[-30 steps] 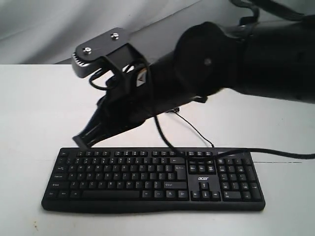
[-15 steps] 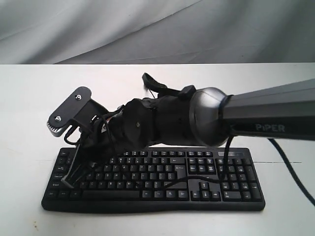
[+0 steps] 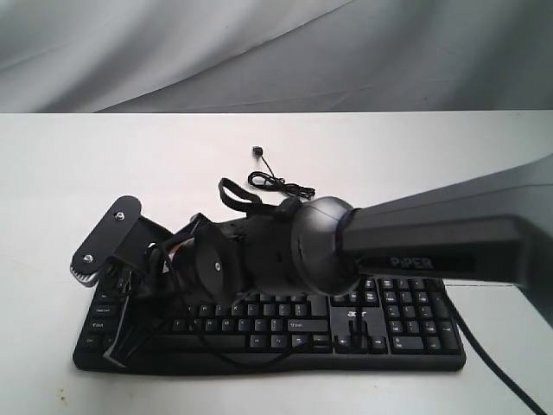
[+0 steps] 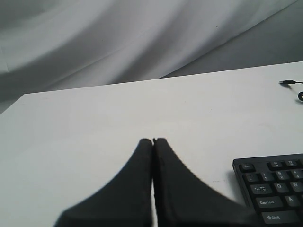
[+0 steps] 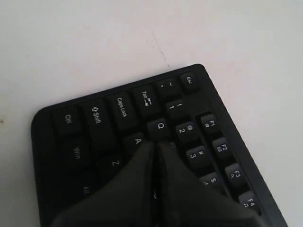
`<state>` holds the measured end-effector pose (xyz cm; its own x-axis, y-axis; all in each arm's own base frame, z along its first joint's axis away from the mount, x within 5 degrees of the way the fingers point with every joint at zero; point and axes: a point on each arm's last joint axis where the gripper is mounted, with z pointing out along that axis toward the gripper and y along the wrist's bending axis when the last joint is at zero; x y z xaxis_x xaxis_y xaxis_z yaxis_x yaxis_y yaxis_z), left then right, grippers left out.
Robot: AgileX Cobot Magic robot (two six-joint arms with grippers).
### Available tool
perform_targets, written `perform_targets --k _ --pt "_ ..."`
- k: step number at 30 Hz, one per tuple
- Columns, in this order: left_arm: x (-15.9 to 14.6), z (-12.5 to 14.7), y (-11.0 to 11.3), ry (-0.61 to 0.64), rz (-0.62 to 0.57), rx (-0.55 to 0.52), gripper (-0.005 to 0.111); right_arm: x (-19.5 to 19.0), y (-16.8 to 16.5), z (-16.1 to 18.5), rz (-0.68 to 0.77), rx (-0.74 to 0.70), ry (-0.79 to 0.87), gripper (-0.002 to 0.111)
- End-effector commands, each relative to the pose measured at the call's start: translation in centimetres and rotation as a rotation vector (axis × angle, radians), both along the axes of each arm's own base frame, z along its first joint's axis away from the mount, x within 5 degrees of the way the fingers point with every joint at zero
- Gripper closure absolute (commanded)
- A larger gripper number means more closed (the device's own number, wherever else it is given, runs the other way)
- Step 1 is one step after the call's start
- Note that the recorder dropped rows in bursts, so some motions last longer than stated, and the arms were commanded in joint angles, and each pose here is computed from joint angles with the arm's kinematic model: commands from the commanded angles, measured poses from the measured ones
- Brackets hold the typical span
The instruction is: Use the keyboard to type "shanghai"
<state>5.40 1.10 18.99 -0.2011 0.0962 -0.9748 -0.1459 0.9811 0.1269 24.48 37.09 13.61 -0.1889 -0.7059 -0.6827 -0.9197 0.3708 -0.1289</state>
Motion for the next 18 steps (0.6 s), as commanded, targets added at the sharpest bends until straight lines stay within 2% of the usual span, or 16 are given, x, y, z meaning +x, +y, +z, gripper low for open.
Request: perform_targets --k 1,18 --pt "0.01 -0.04 -0.06 -0.010 -0.008 -0.005 0.107 0.30 0.30 -0.14 0.011 0.005 -0.049 0.108" --pt "0.01 -0.04 -0.06 -0.010 -0.008 -0.005 0.107 -0.58 1.07 -0.85 0.063 -0.012 -0.090 0.108"
